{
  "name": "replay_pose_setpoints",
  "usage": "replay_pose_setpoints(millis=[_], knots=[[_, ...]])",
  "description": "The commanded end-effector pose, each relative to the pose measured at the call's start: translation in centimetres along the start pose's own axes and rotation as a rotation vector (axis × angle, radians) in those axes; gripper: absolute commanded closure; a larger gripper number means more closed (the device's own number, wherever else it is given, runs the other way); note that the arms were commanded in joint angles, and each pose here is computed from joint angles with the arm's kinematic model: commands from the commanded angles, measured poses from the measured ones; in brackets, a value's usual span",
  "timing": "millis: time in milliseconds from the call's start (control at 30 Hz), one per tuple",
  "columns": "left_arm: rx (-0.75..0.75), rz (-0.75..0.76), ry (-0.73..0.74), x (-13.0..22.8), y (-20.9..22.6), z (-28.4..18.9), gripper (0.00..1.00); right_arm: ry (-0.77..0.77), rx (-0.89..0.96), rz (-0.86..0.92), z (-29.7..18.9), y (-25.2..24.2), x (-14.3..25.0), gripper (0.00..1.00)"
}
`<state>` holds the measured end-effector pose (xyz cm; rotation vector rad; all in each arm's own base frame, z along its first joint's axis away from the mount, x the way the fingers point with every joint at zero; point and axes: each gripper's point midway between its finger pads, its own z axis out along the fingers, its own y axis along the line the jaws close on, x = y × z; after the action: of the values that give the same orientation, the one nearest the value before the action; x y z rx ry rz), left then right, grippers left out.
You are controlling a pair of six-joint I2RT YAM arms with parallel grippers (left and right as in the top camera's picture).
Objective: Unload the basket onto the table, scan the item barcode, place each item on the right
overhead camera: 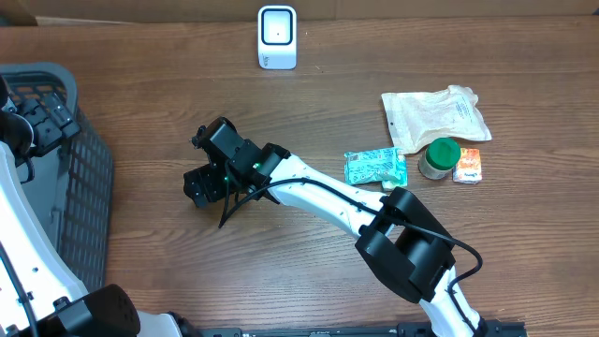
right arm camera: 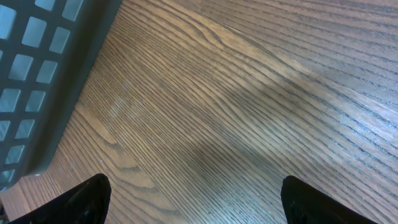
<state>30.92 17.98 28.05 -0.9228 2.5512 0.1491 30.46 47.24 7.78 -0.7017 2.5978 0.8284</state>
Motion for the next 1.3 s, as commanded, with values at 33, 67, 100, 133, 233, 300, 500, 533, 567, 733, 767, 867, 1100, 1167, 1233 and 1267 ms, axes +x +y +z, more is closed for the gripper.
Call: replay_pose_setpoints(millis=[33, 67, 100, 133, 233, 300, 500, 533, 567, 733, 767, 867, 1100, 1167, 1233, 1267], knots=[[0.002, -0.008, -0.004, -0.2, 0.0, -0.1, 0.01, -0.027, -0.001, -0.025, -1.0, 0.4, -0.7, 0.11], [0.002, -0.008, -0.004, -0.2, 0.0, -0.1, 0.01, -0.027, 0.0, -0.025, -1.0, 0.4, -0.7, 0.12], [0.002, -0.008, -0.004, -0.2, 0.0, -0.1, 0.0, -0.025, 0.001, -0.024, -1.0, 0.3, -0.6, 0.12], [0.002, -0.008, -0.004, -0.2, 0.0, -0.1, 0.0, -0.024, 0.006, -0.023, -1.0, 0.2, -0.6, 0.14], [0.002, -0.008, -0.004, -0.2, 0.0, -0.1, 0.0, -0.038, 0.047, -0.022, -1.0, -0.5, -0.8, 0.15], [0.002, -0.008, -0.004, -0.2, 0.0, -0.1, 0.0, -0.042, 0.068, -0.026, -1.1, -0.9, -0.8, 0.15], [0.002, -0.008, -0.004, -0.2, 0.0, -0.1, 0.01, -0.029, 0.074, -0.066, -1.1, -1.1, -0.6, 0.14], [0.002, -0.008, -0.004, -0.2, 0.0, -0.1, 0.01, -0.024, 0.078, -0.067, -1.1, -1.2, -0.5, 0.15], [0.002, -0.008, -0.004, -0.2, 0.0, -0.1, 0.0, -0.02, 0.08, -0.071, -1.1, -1.2, -0.4, 0.15], [0.002, -0.008, -0.004, -0.2, 0.0, -0.1, 0.0, 0.0, 0.098, -0.102, -1.6, -2.1, -0.4, 0.13], [0.002, -0.008, -0.004, -0.2, 0.0, -0.1, 0.0, 0.004, 0.102, -0.11, -1.9, -2.3, -0.4, 0.1], [0.002, -0.008, -0.004, -0.2, 0.0, -0.1, 0.0, 0.012, 0.114, -0.118, -2.7, -2.9, -0.5, 0.07], [0.002, -0.008, -0.004, -0.2, 0.0, -0.1, 0.0, -0.029, 0.216, -0.099, -9.8, -4.5, -2.1, 0.0], [0.002, -0.008, -0.004, -0.2, 0.0, -0.1, 0.01, -0.057, 0.257, -0.096, -12.5, -4.7, -2.5, 0.0], [0.002, -0.008, -0.004, -0.2, 0.0, -0.1, 0.01, -0.09, 0.314, -0.099, -15.4, -4.8, -2.7, 0.0], [0.002, -0.008, -0.004, -0.2, 0.0, -0.1, 0.0, -0.108, 0.337, -0.099, -17.0, -4.8, -2.7, 0.0]])
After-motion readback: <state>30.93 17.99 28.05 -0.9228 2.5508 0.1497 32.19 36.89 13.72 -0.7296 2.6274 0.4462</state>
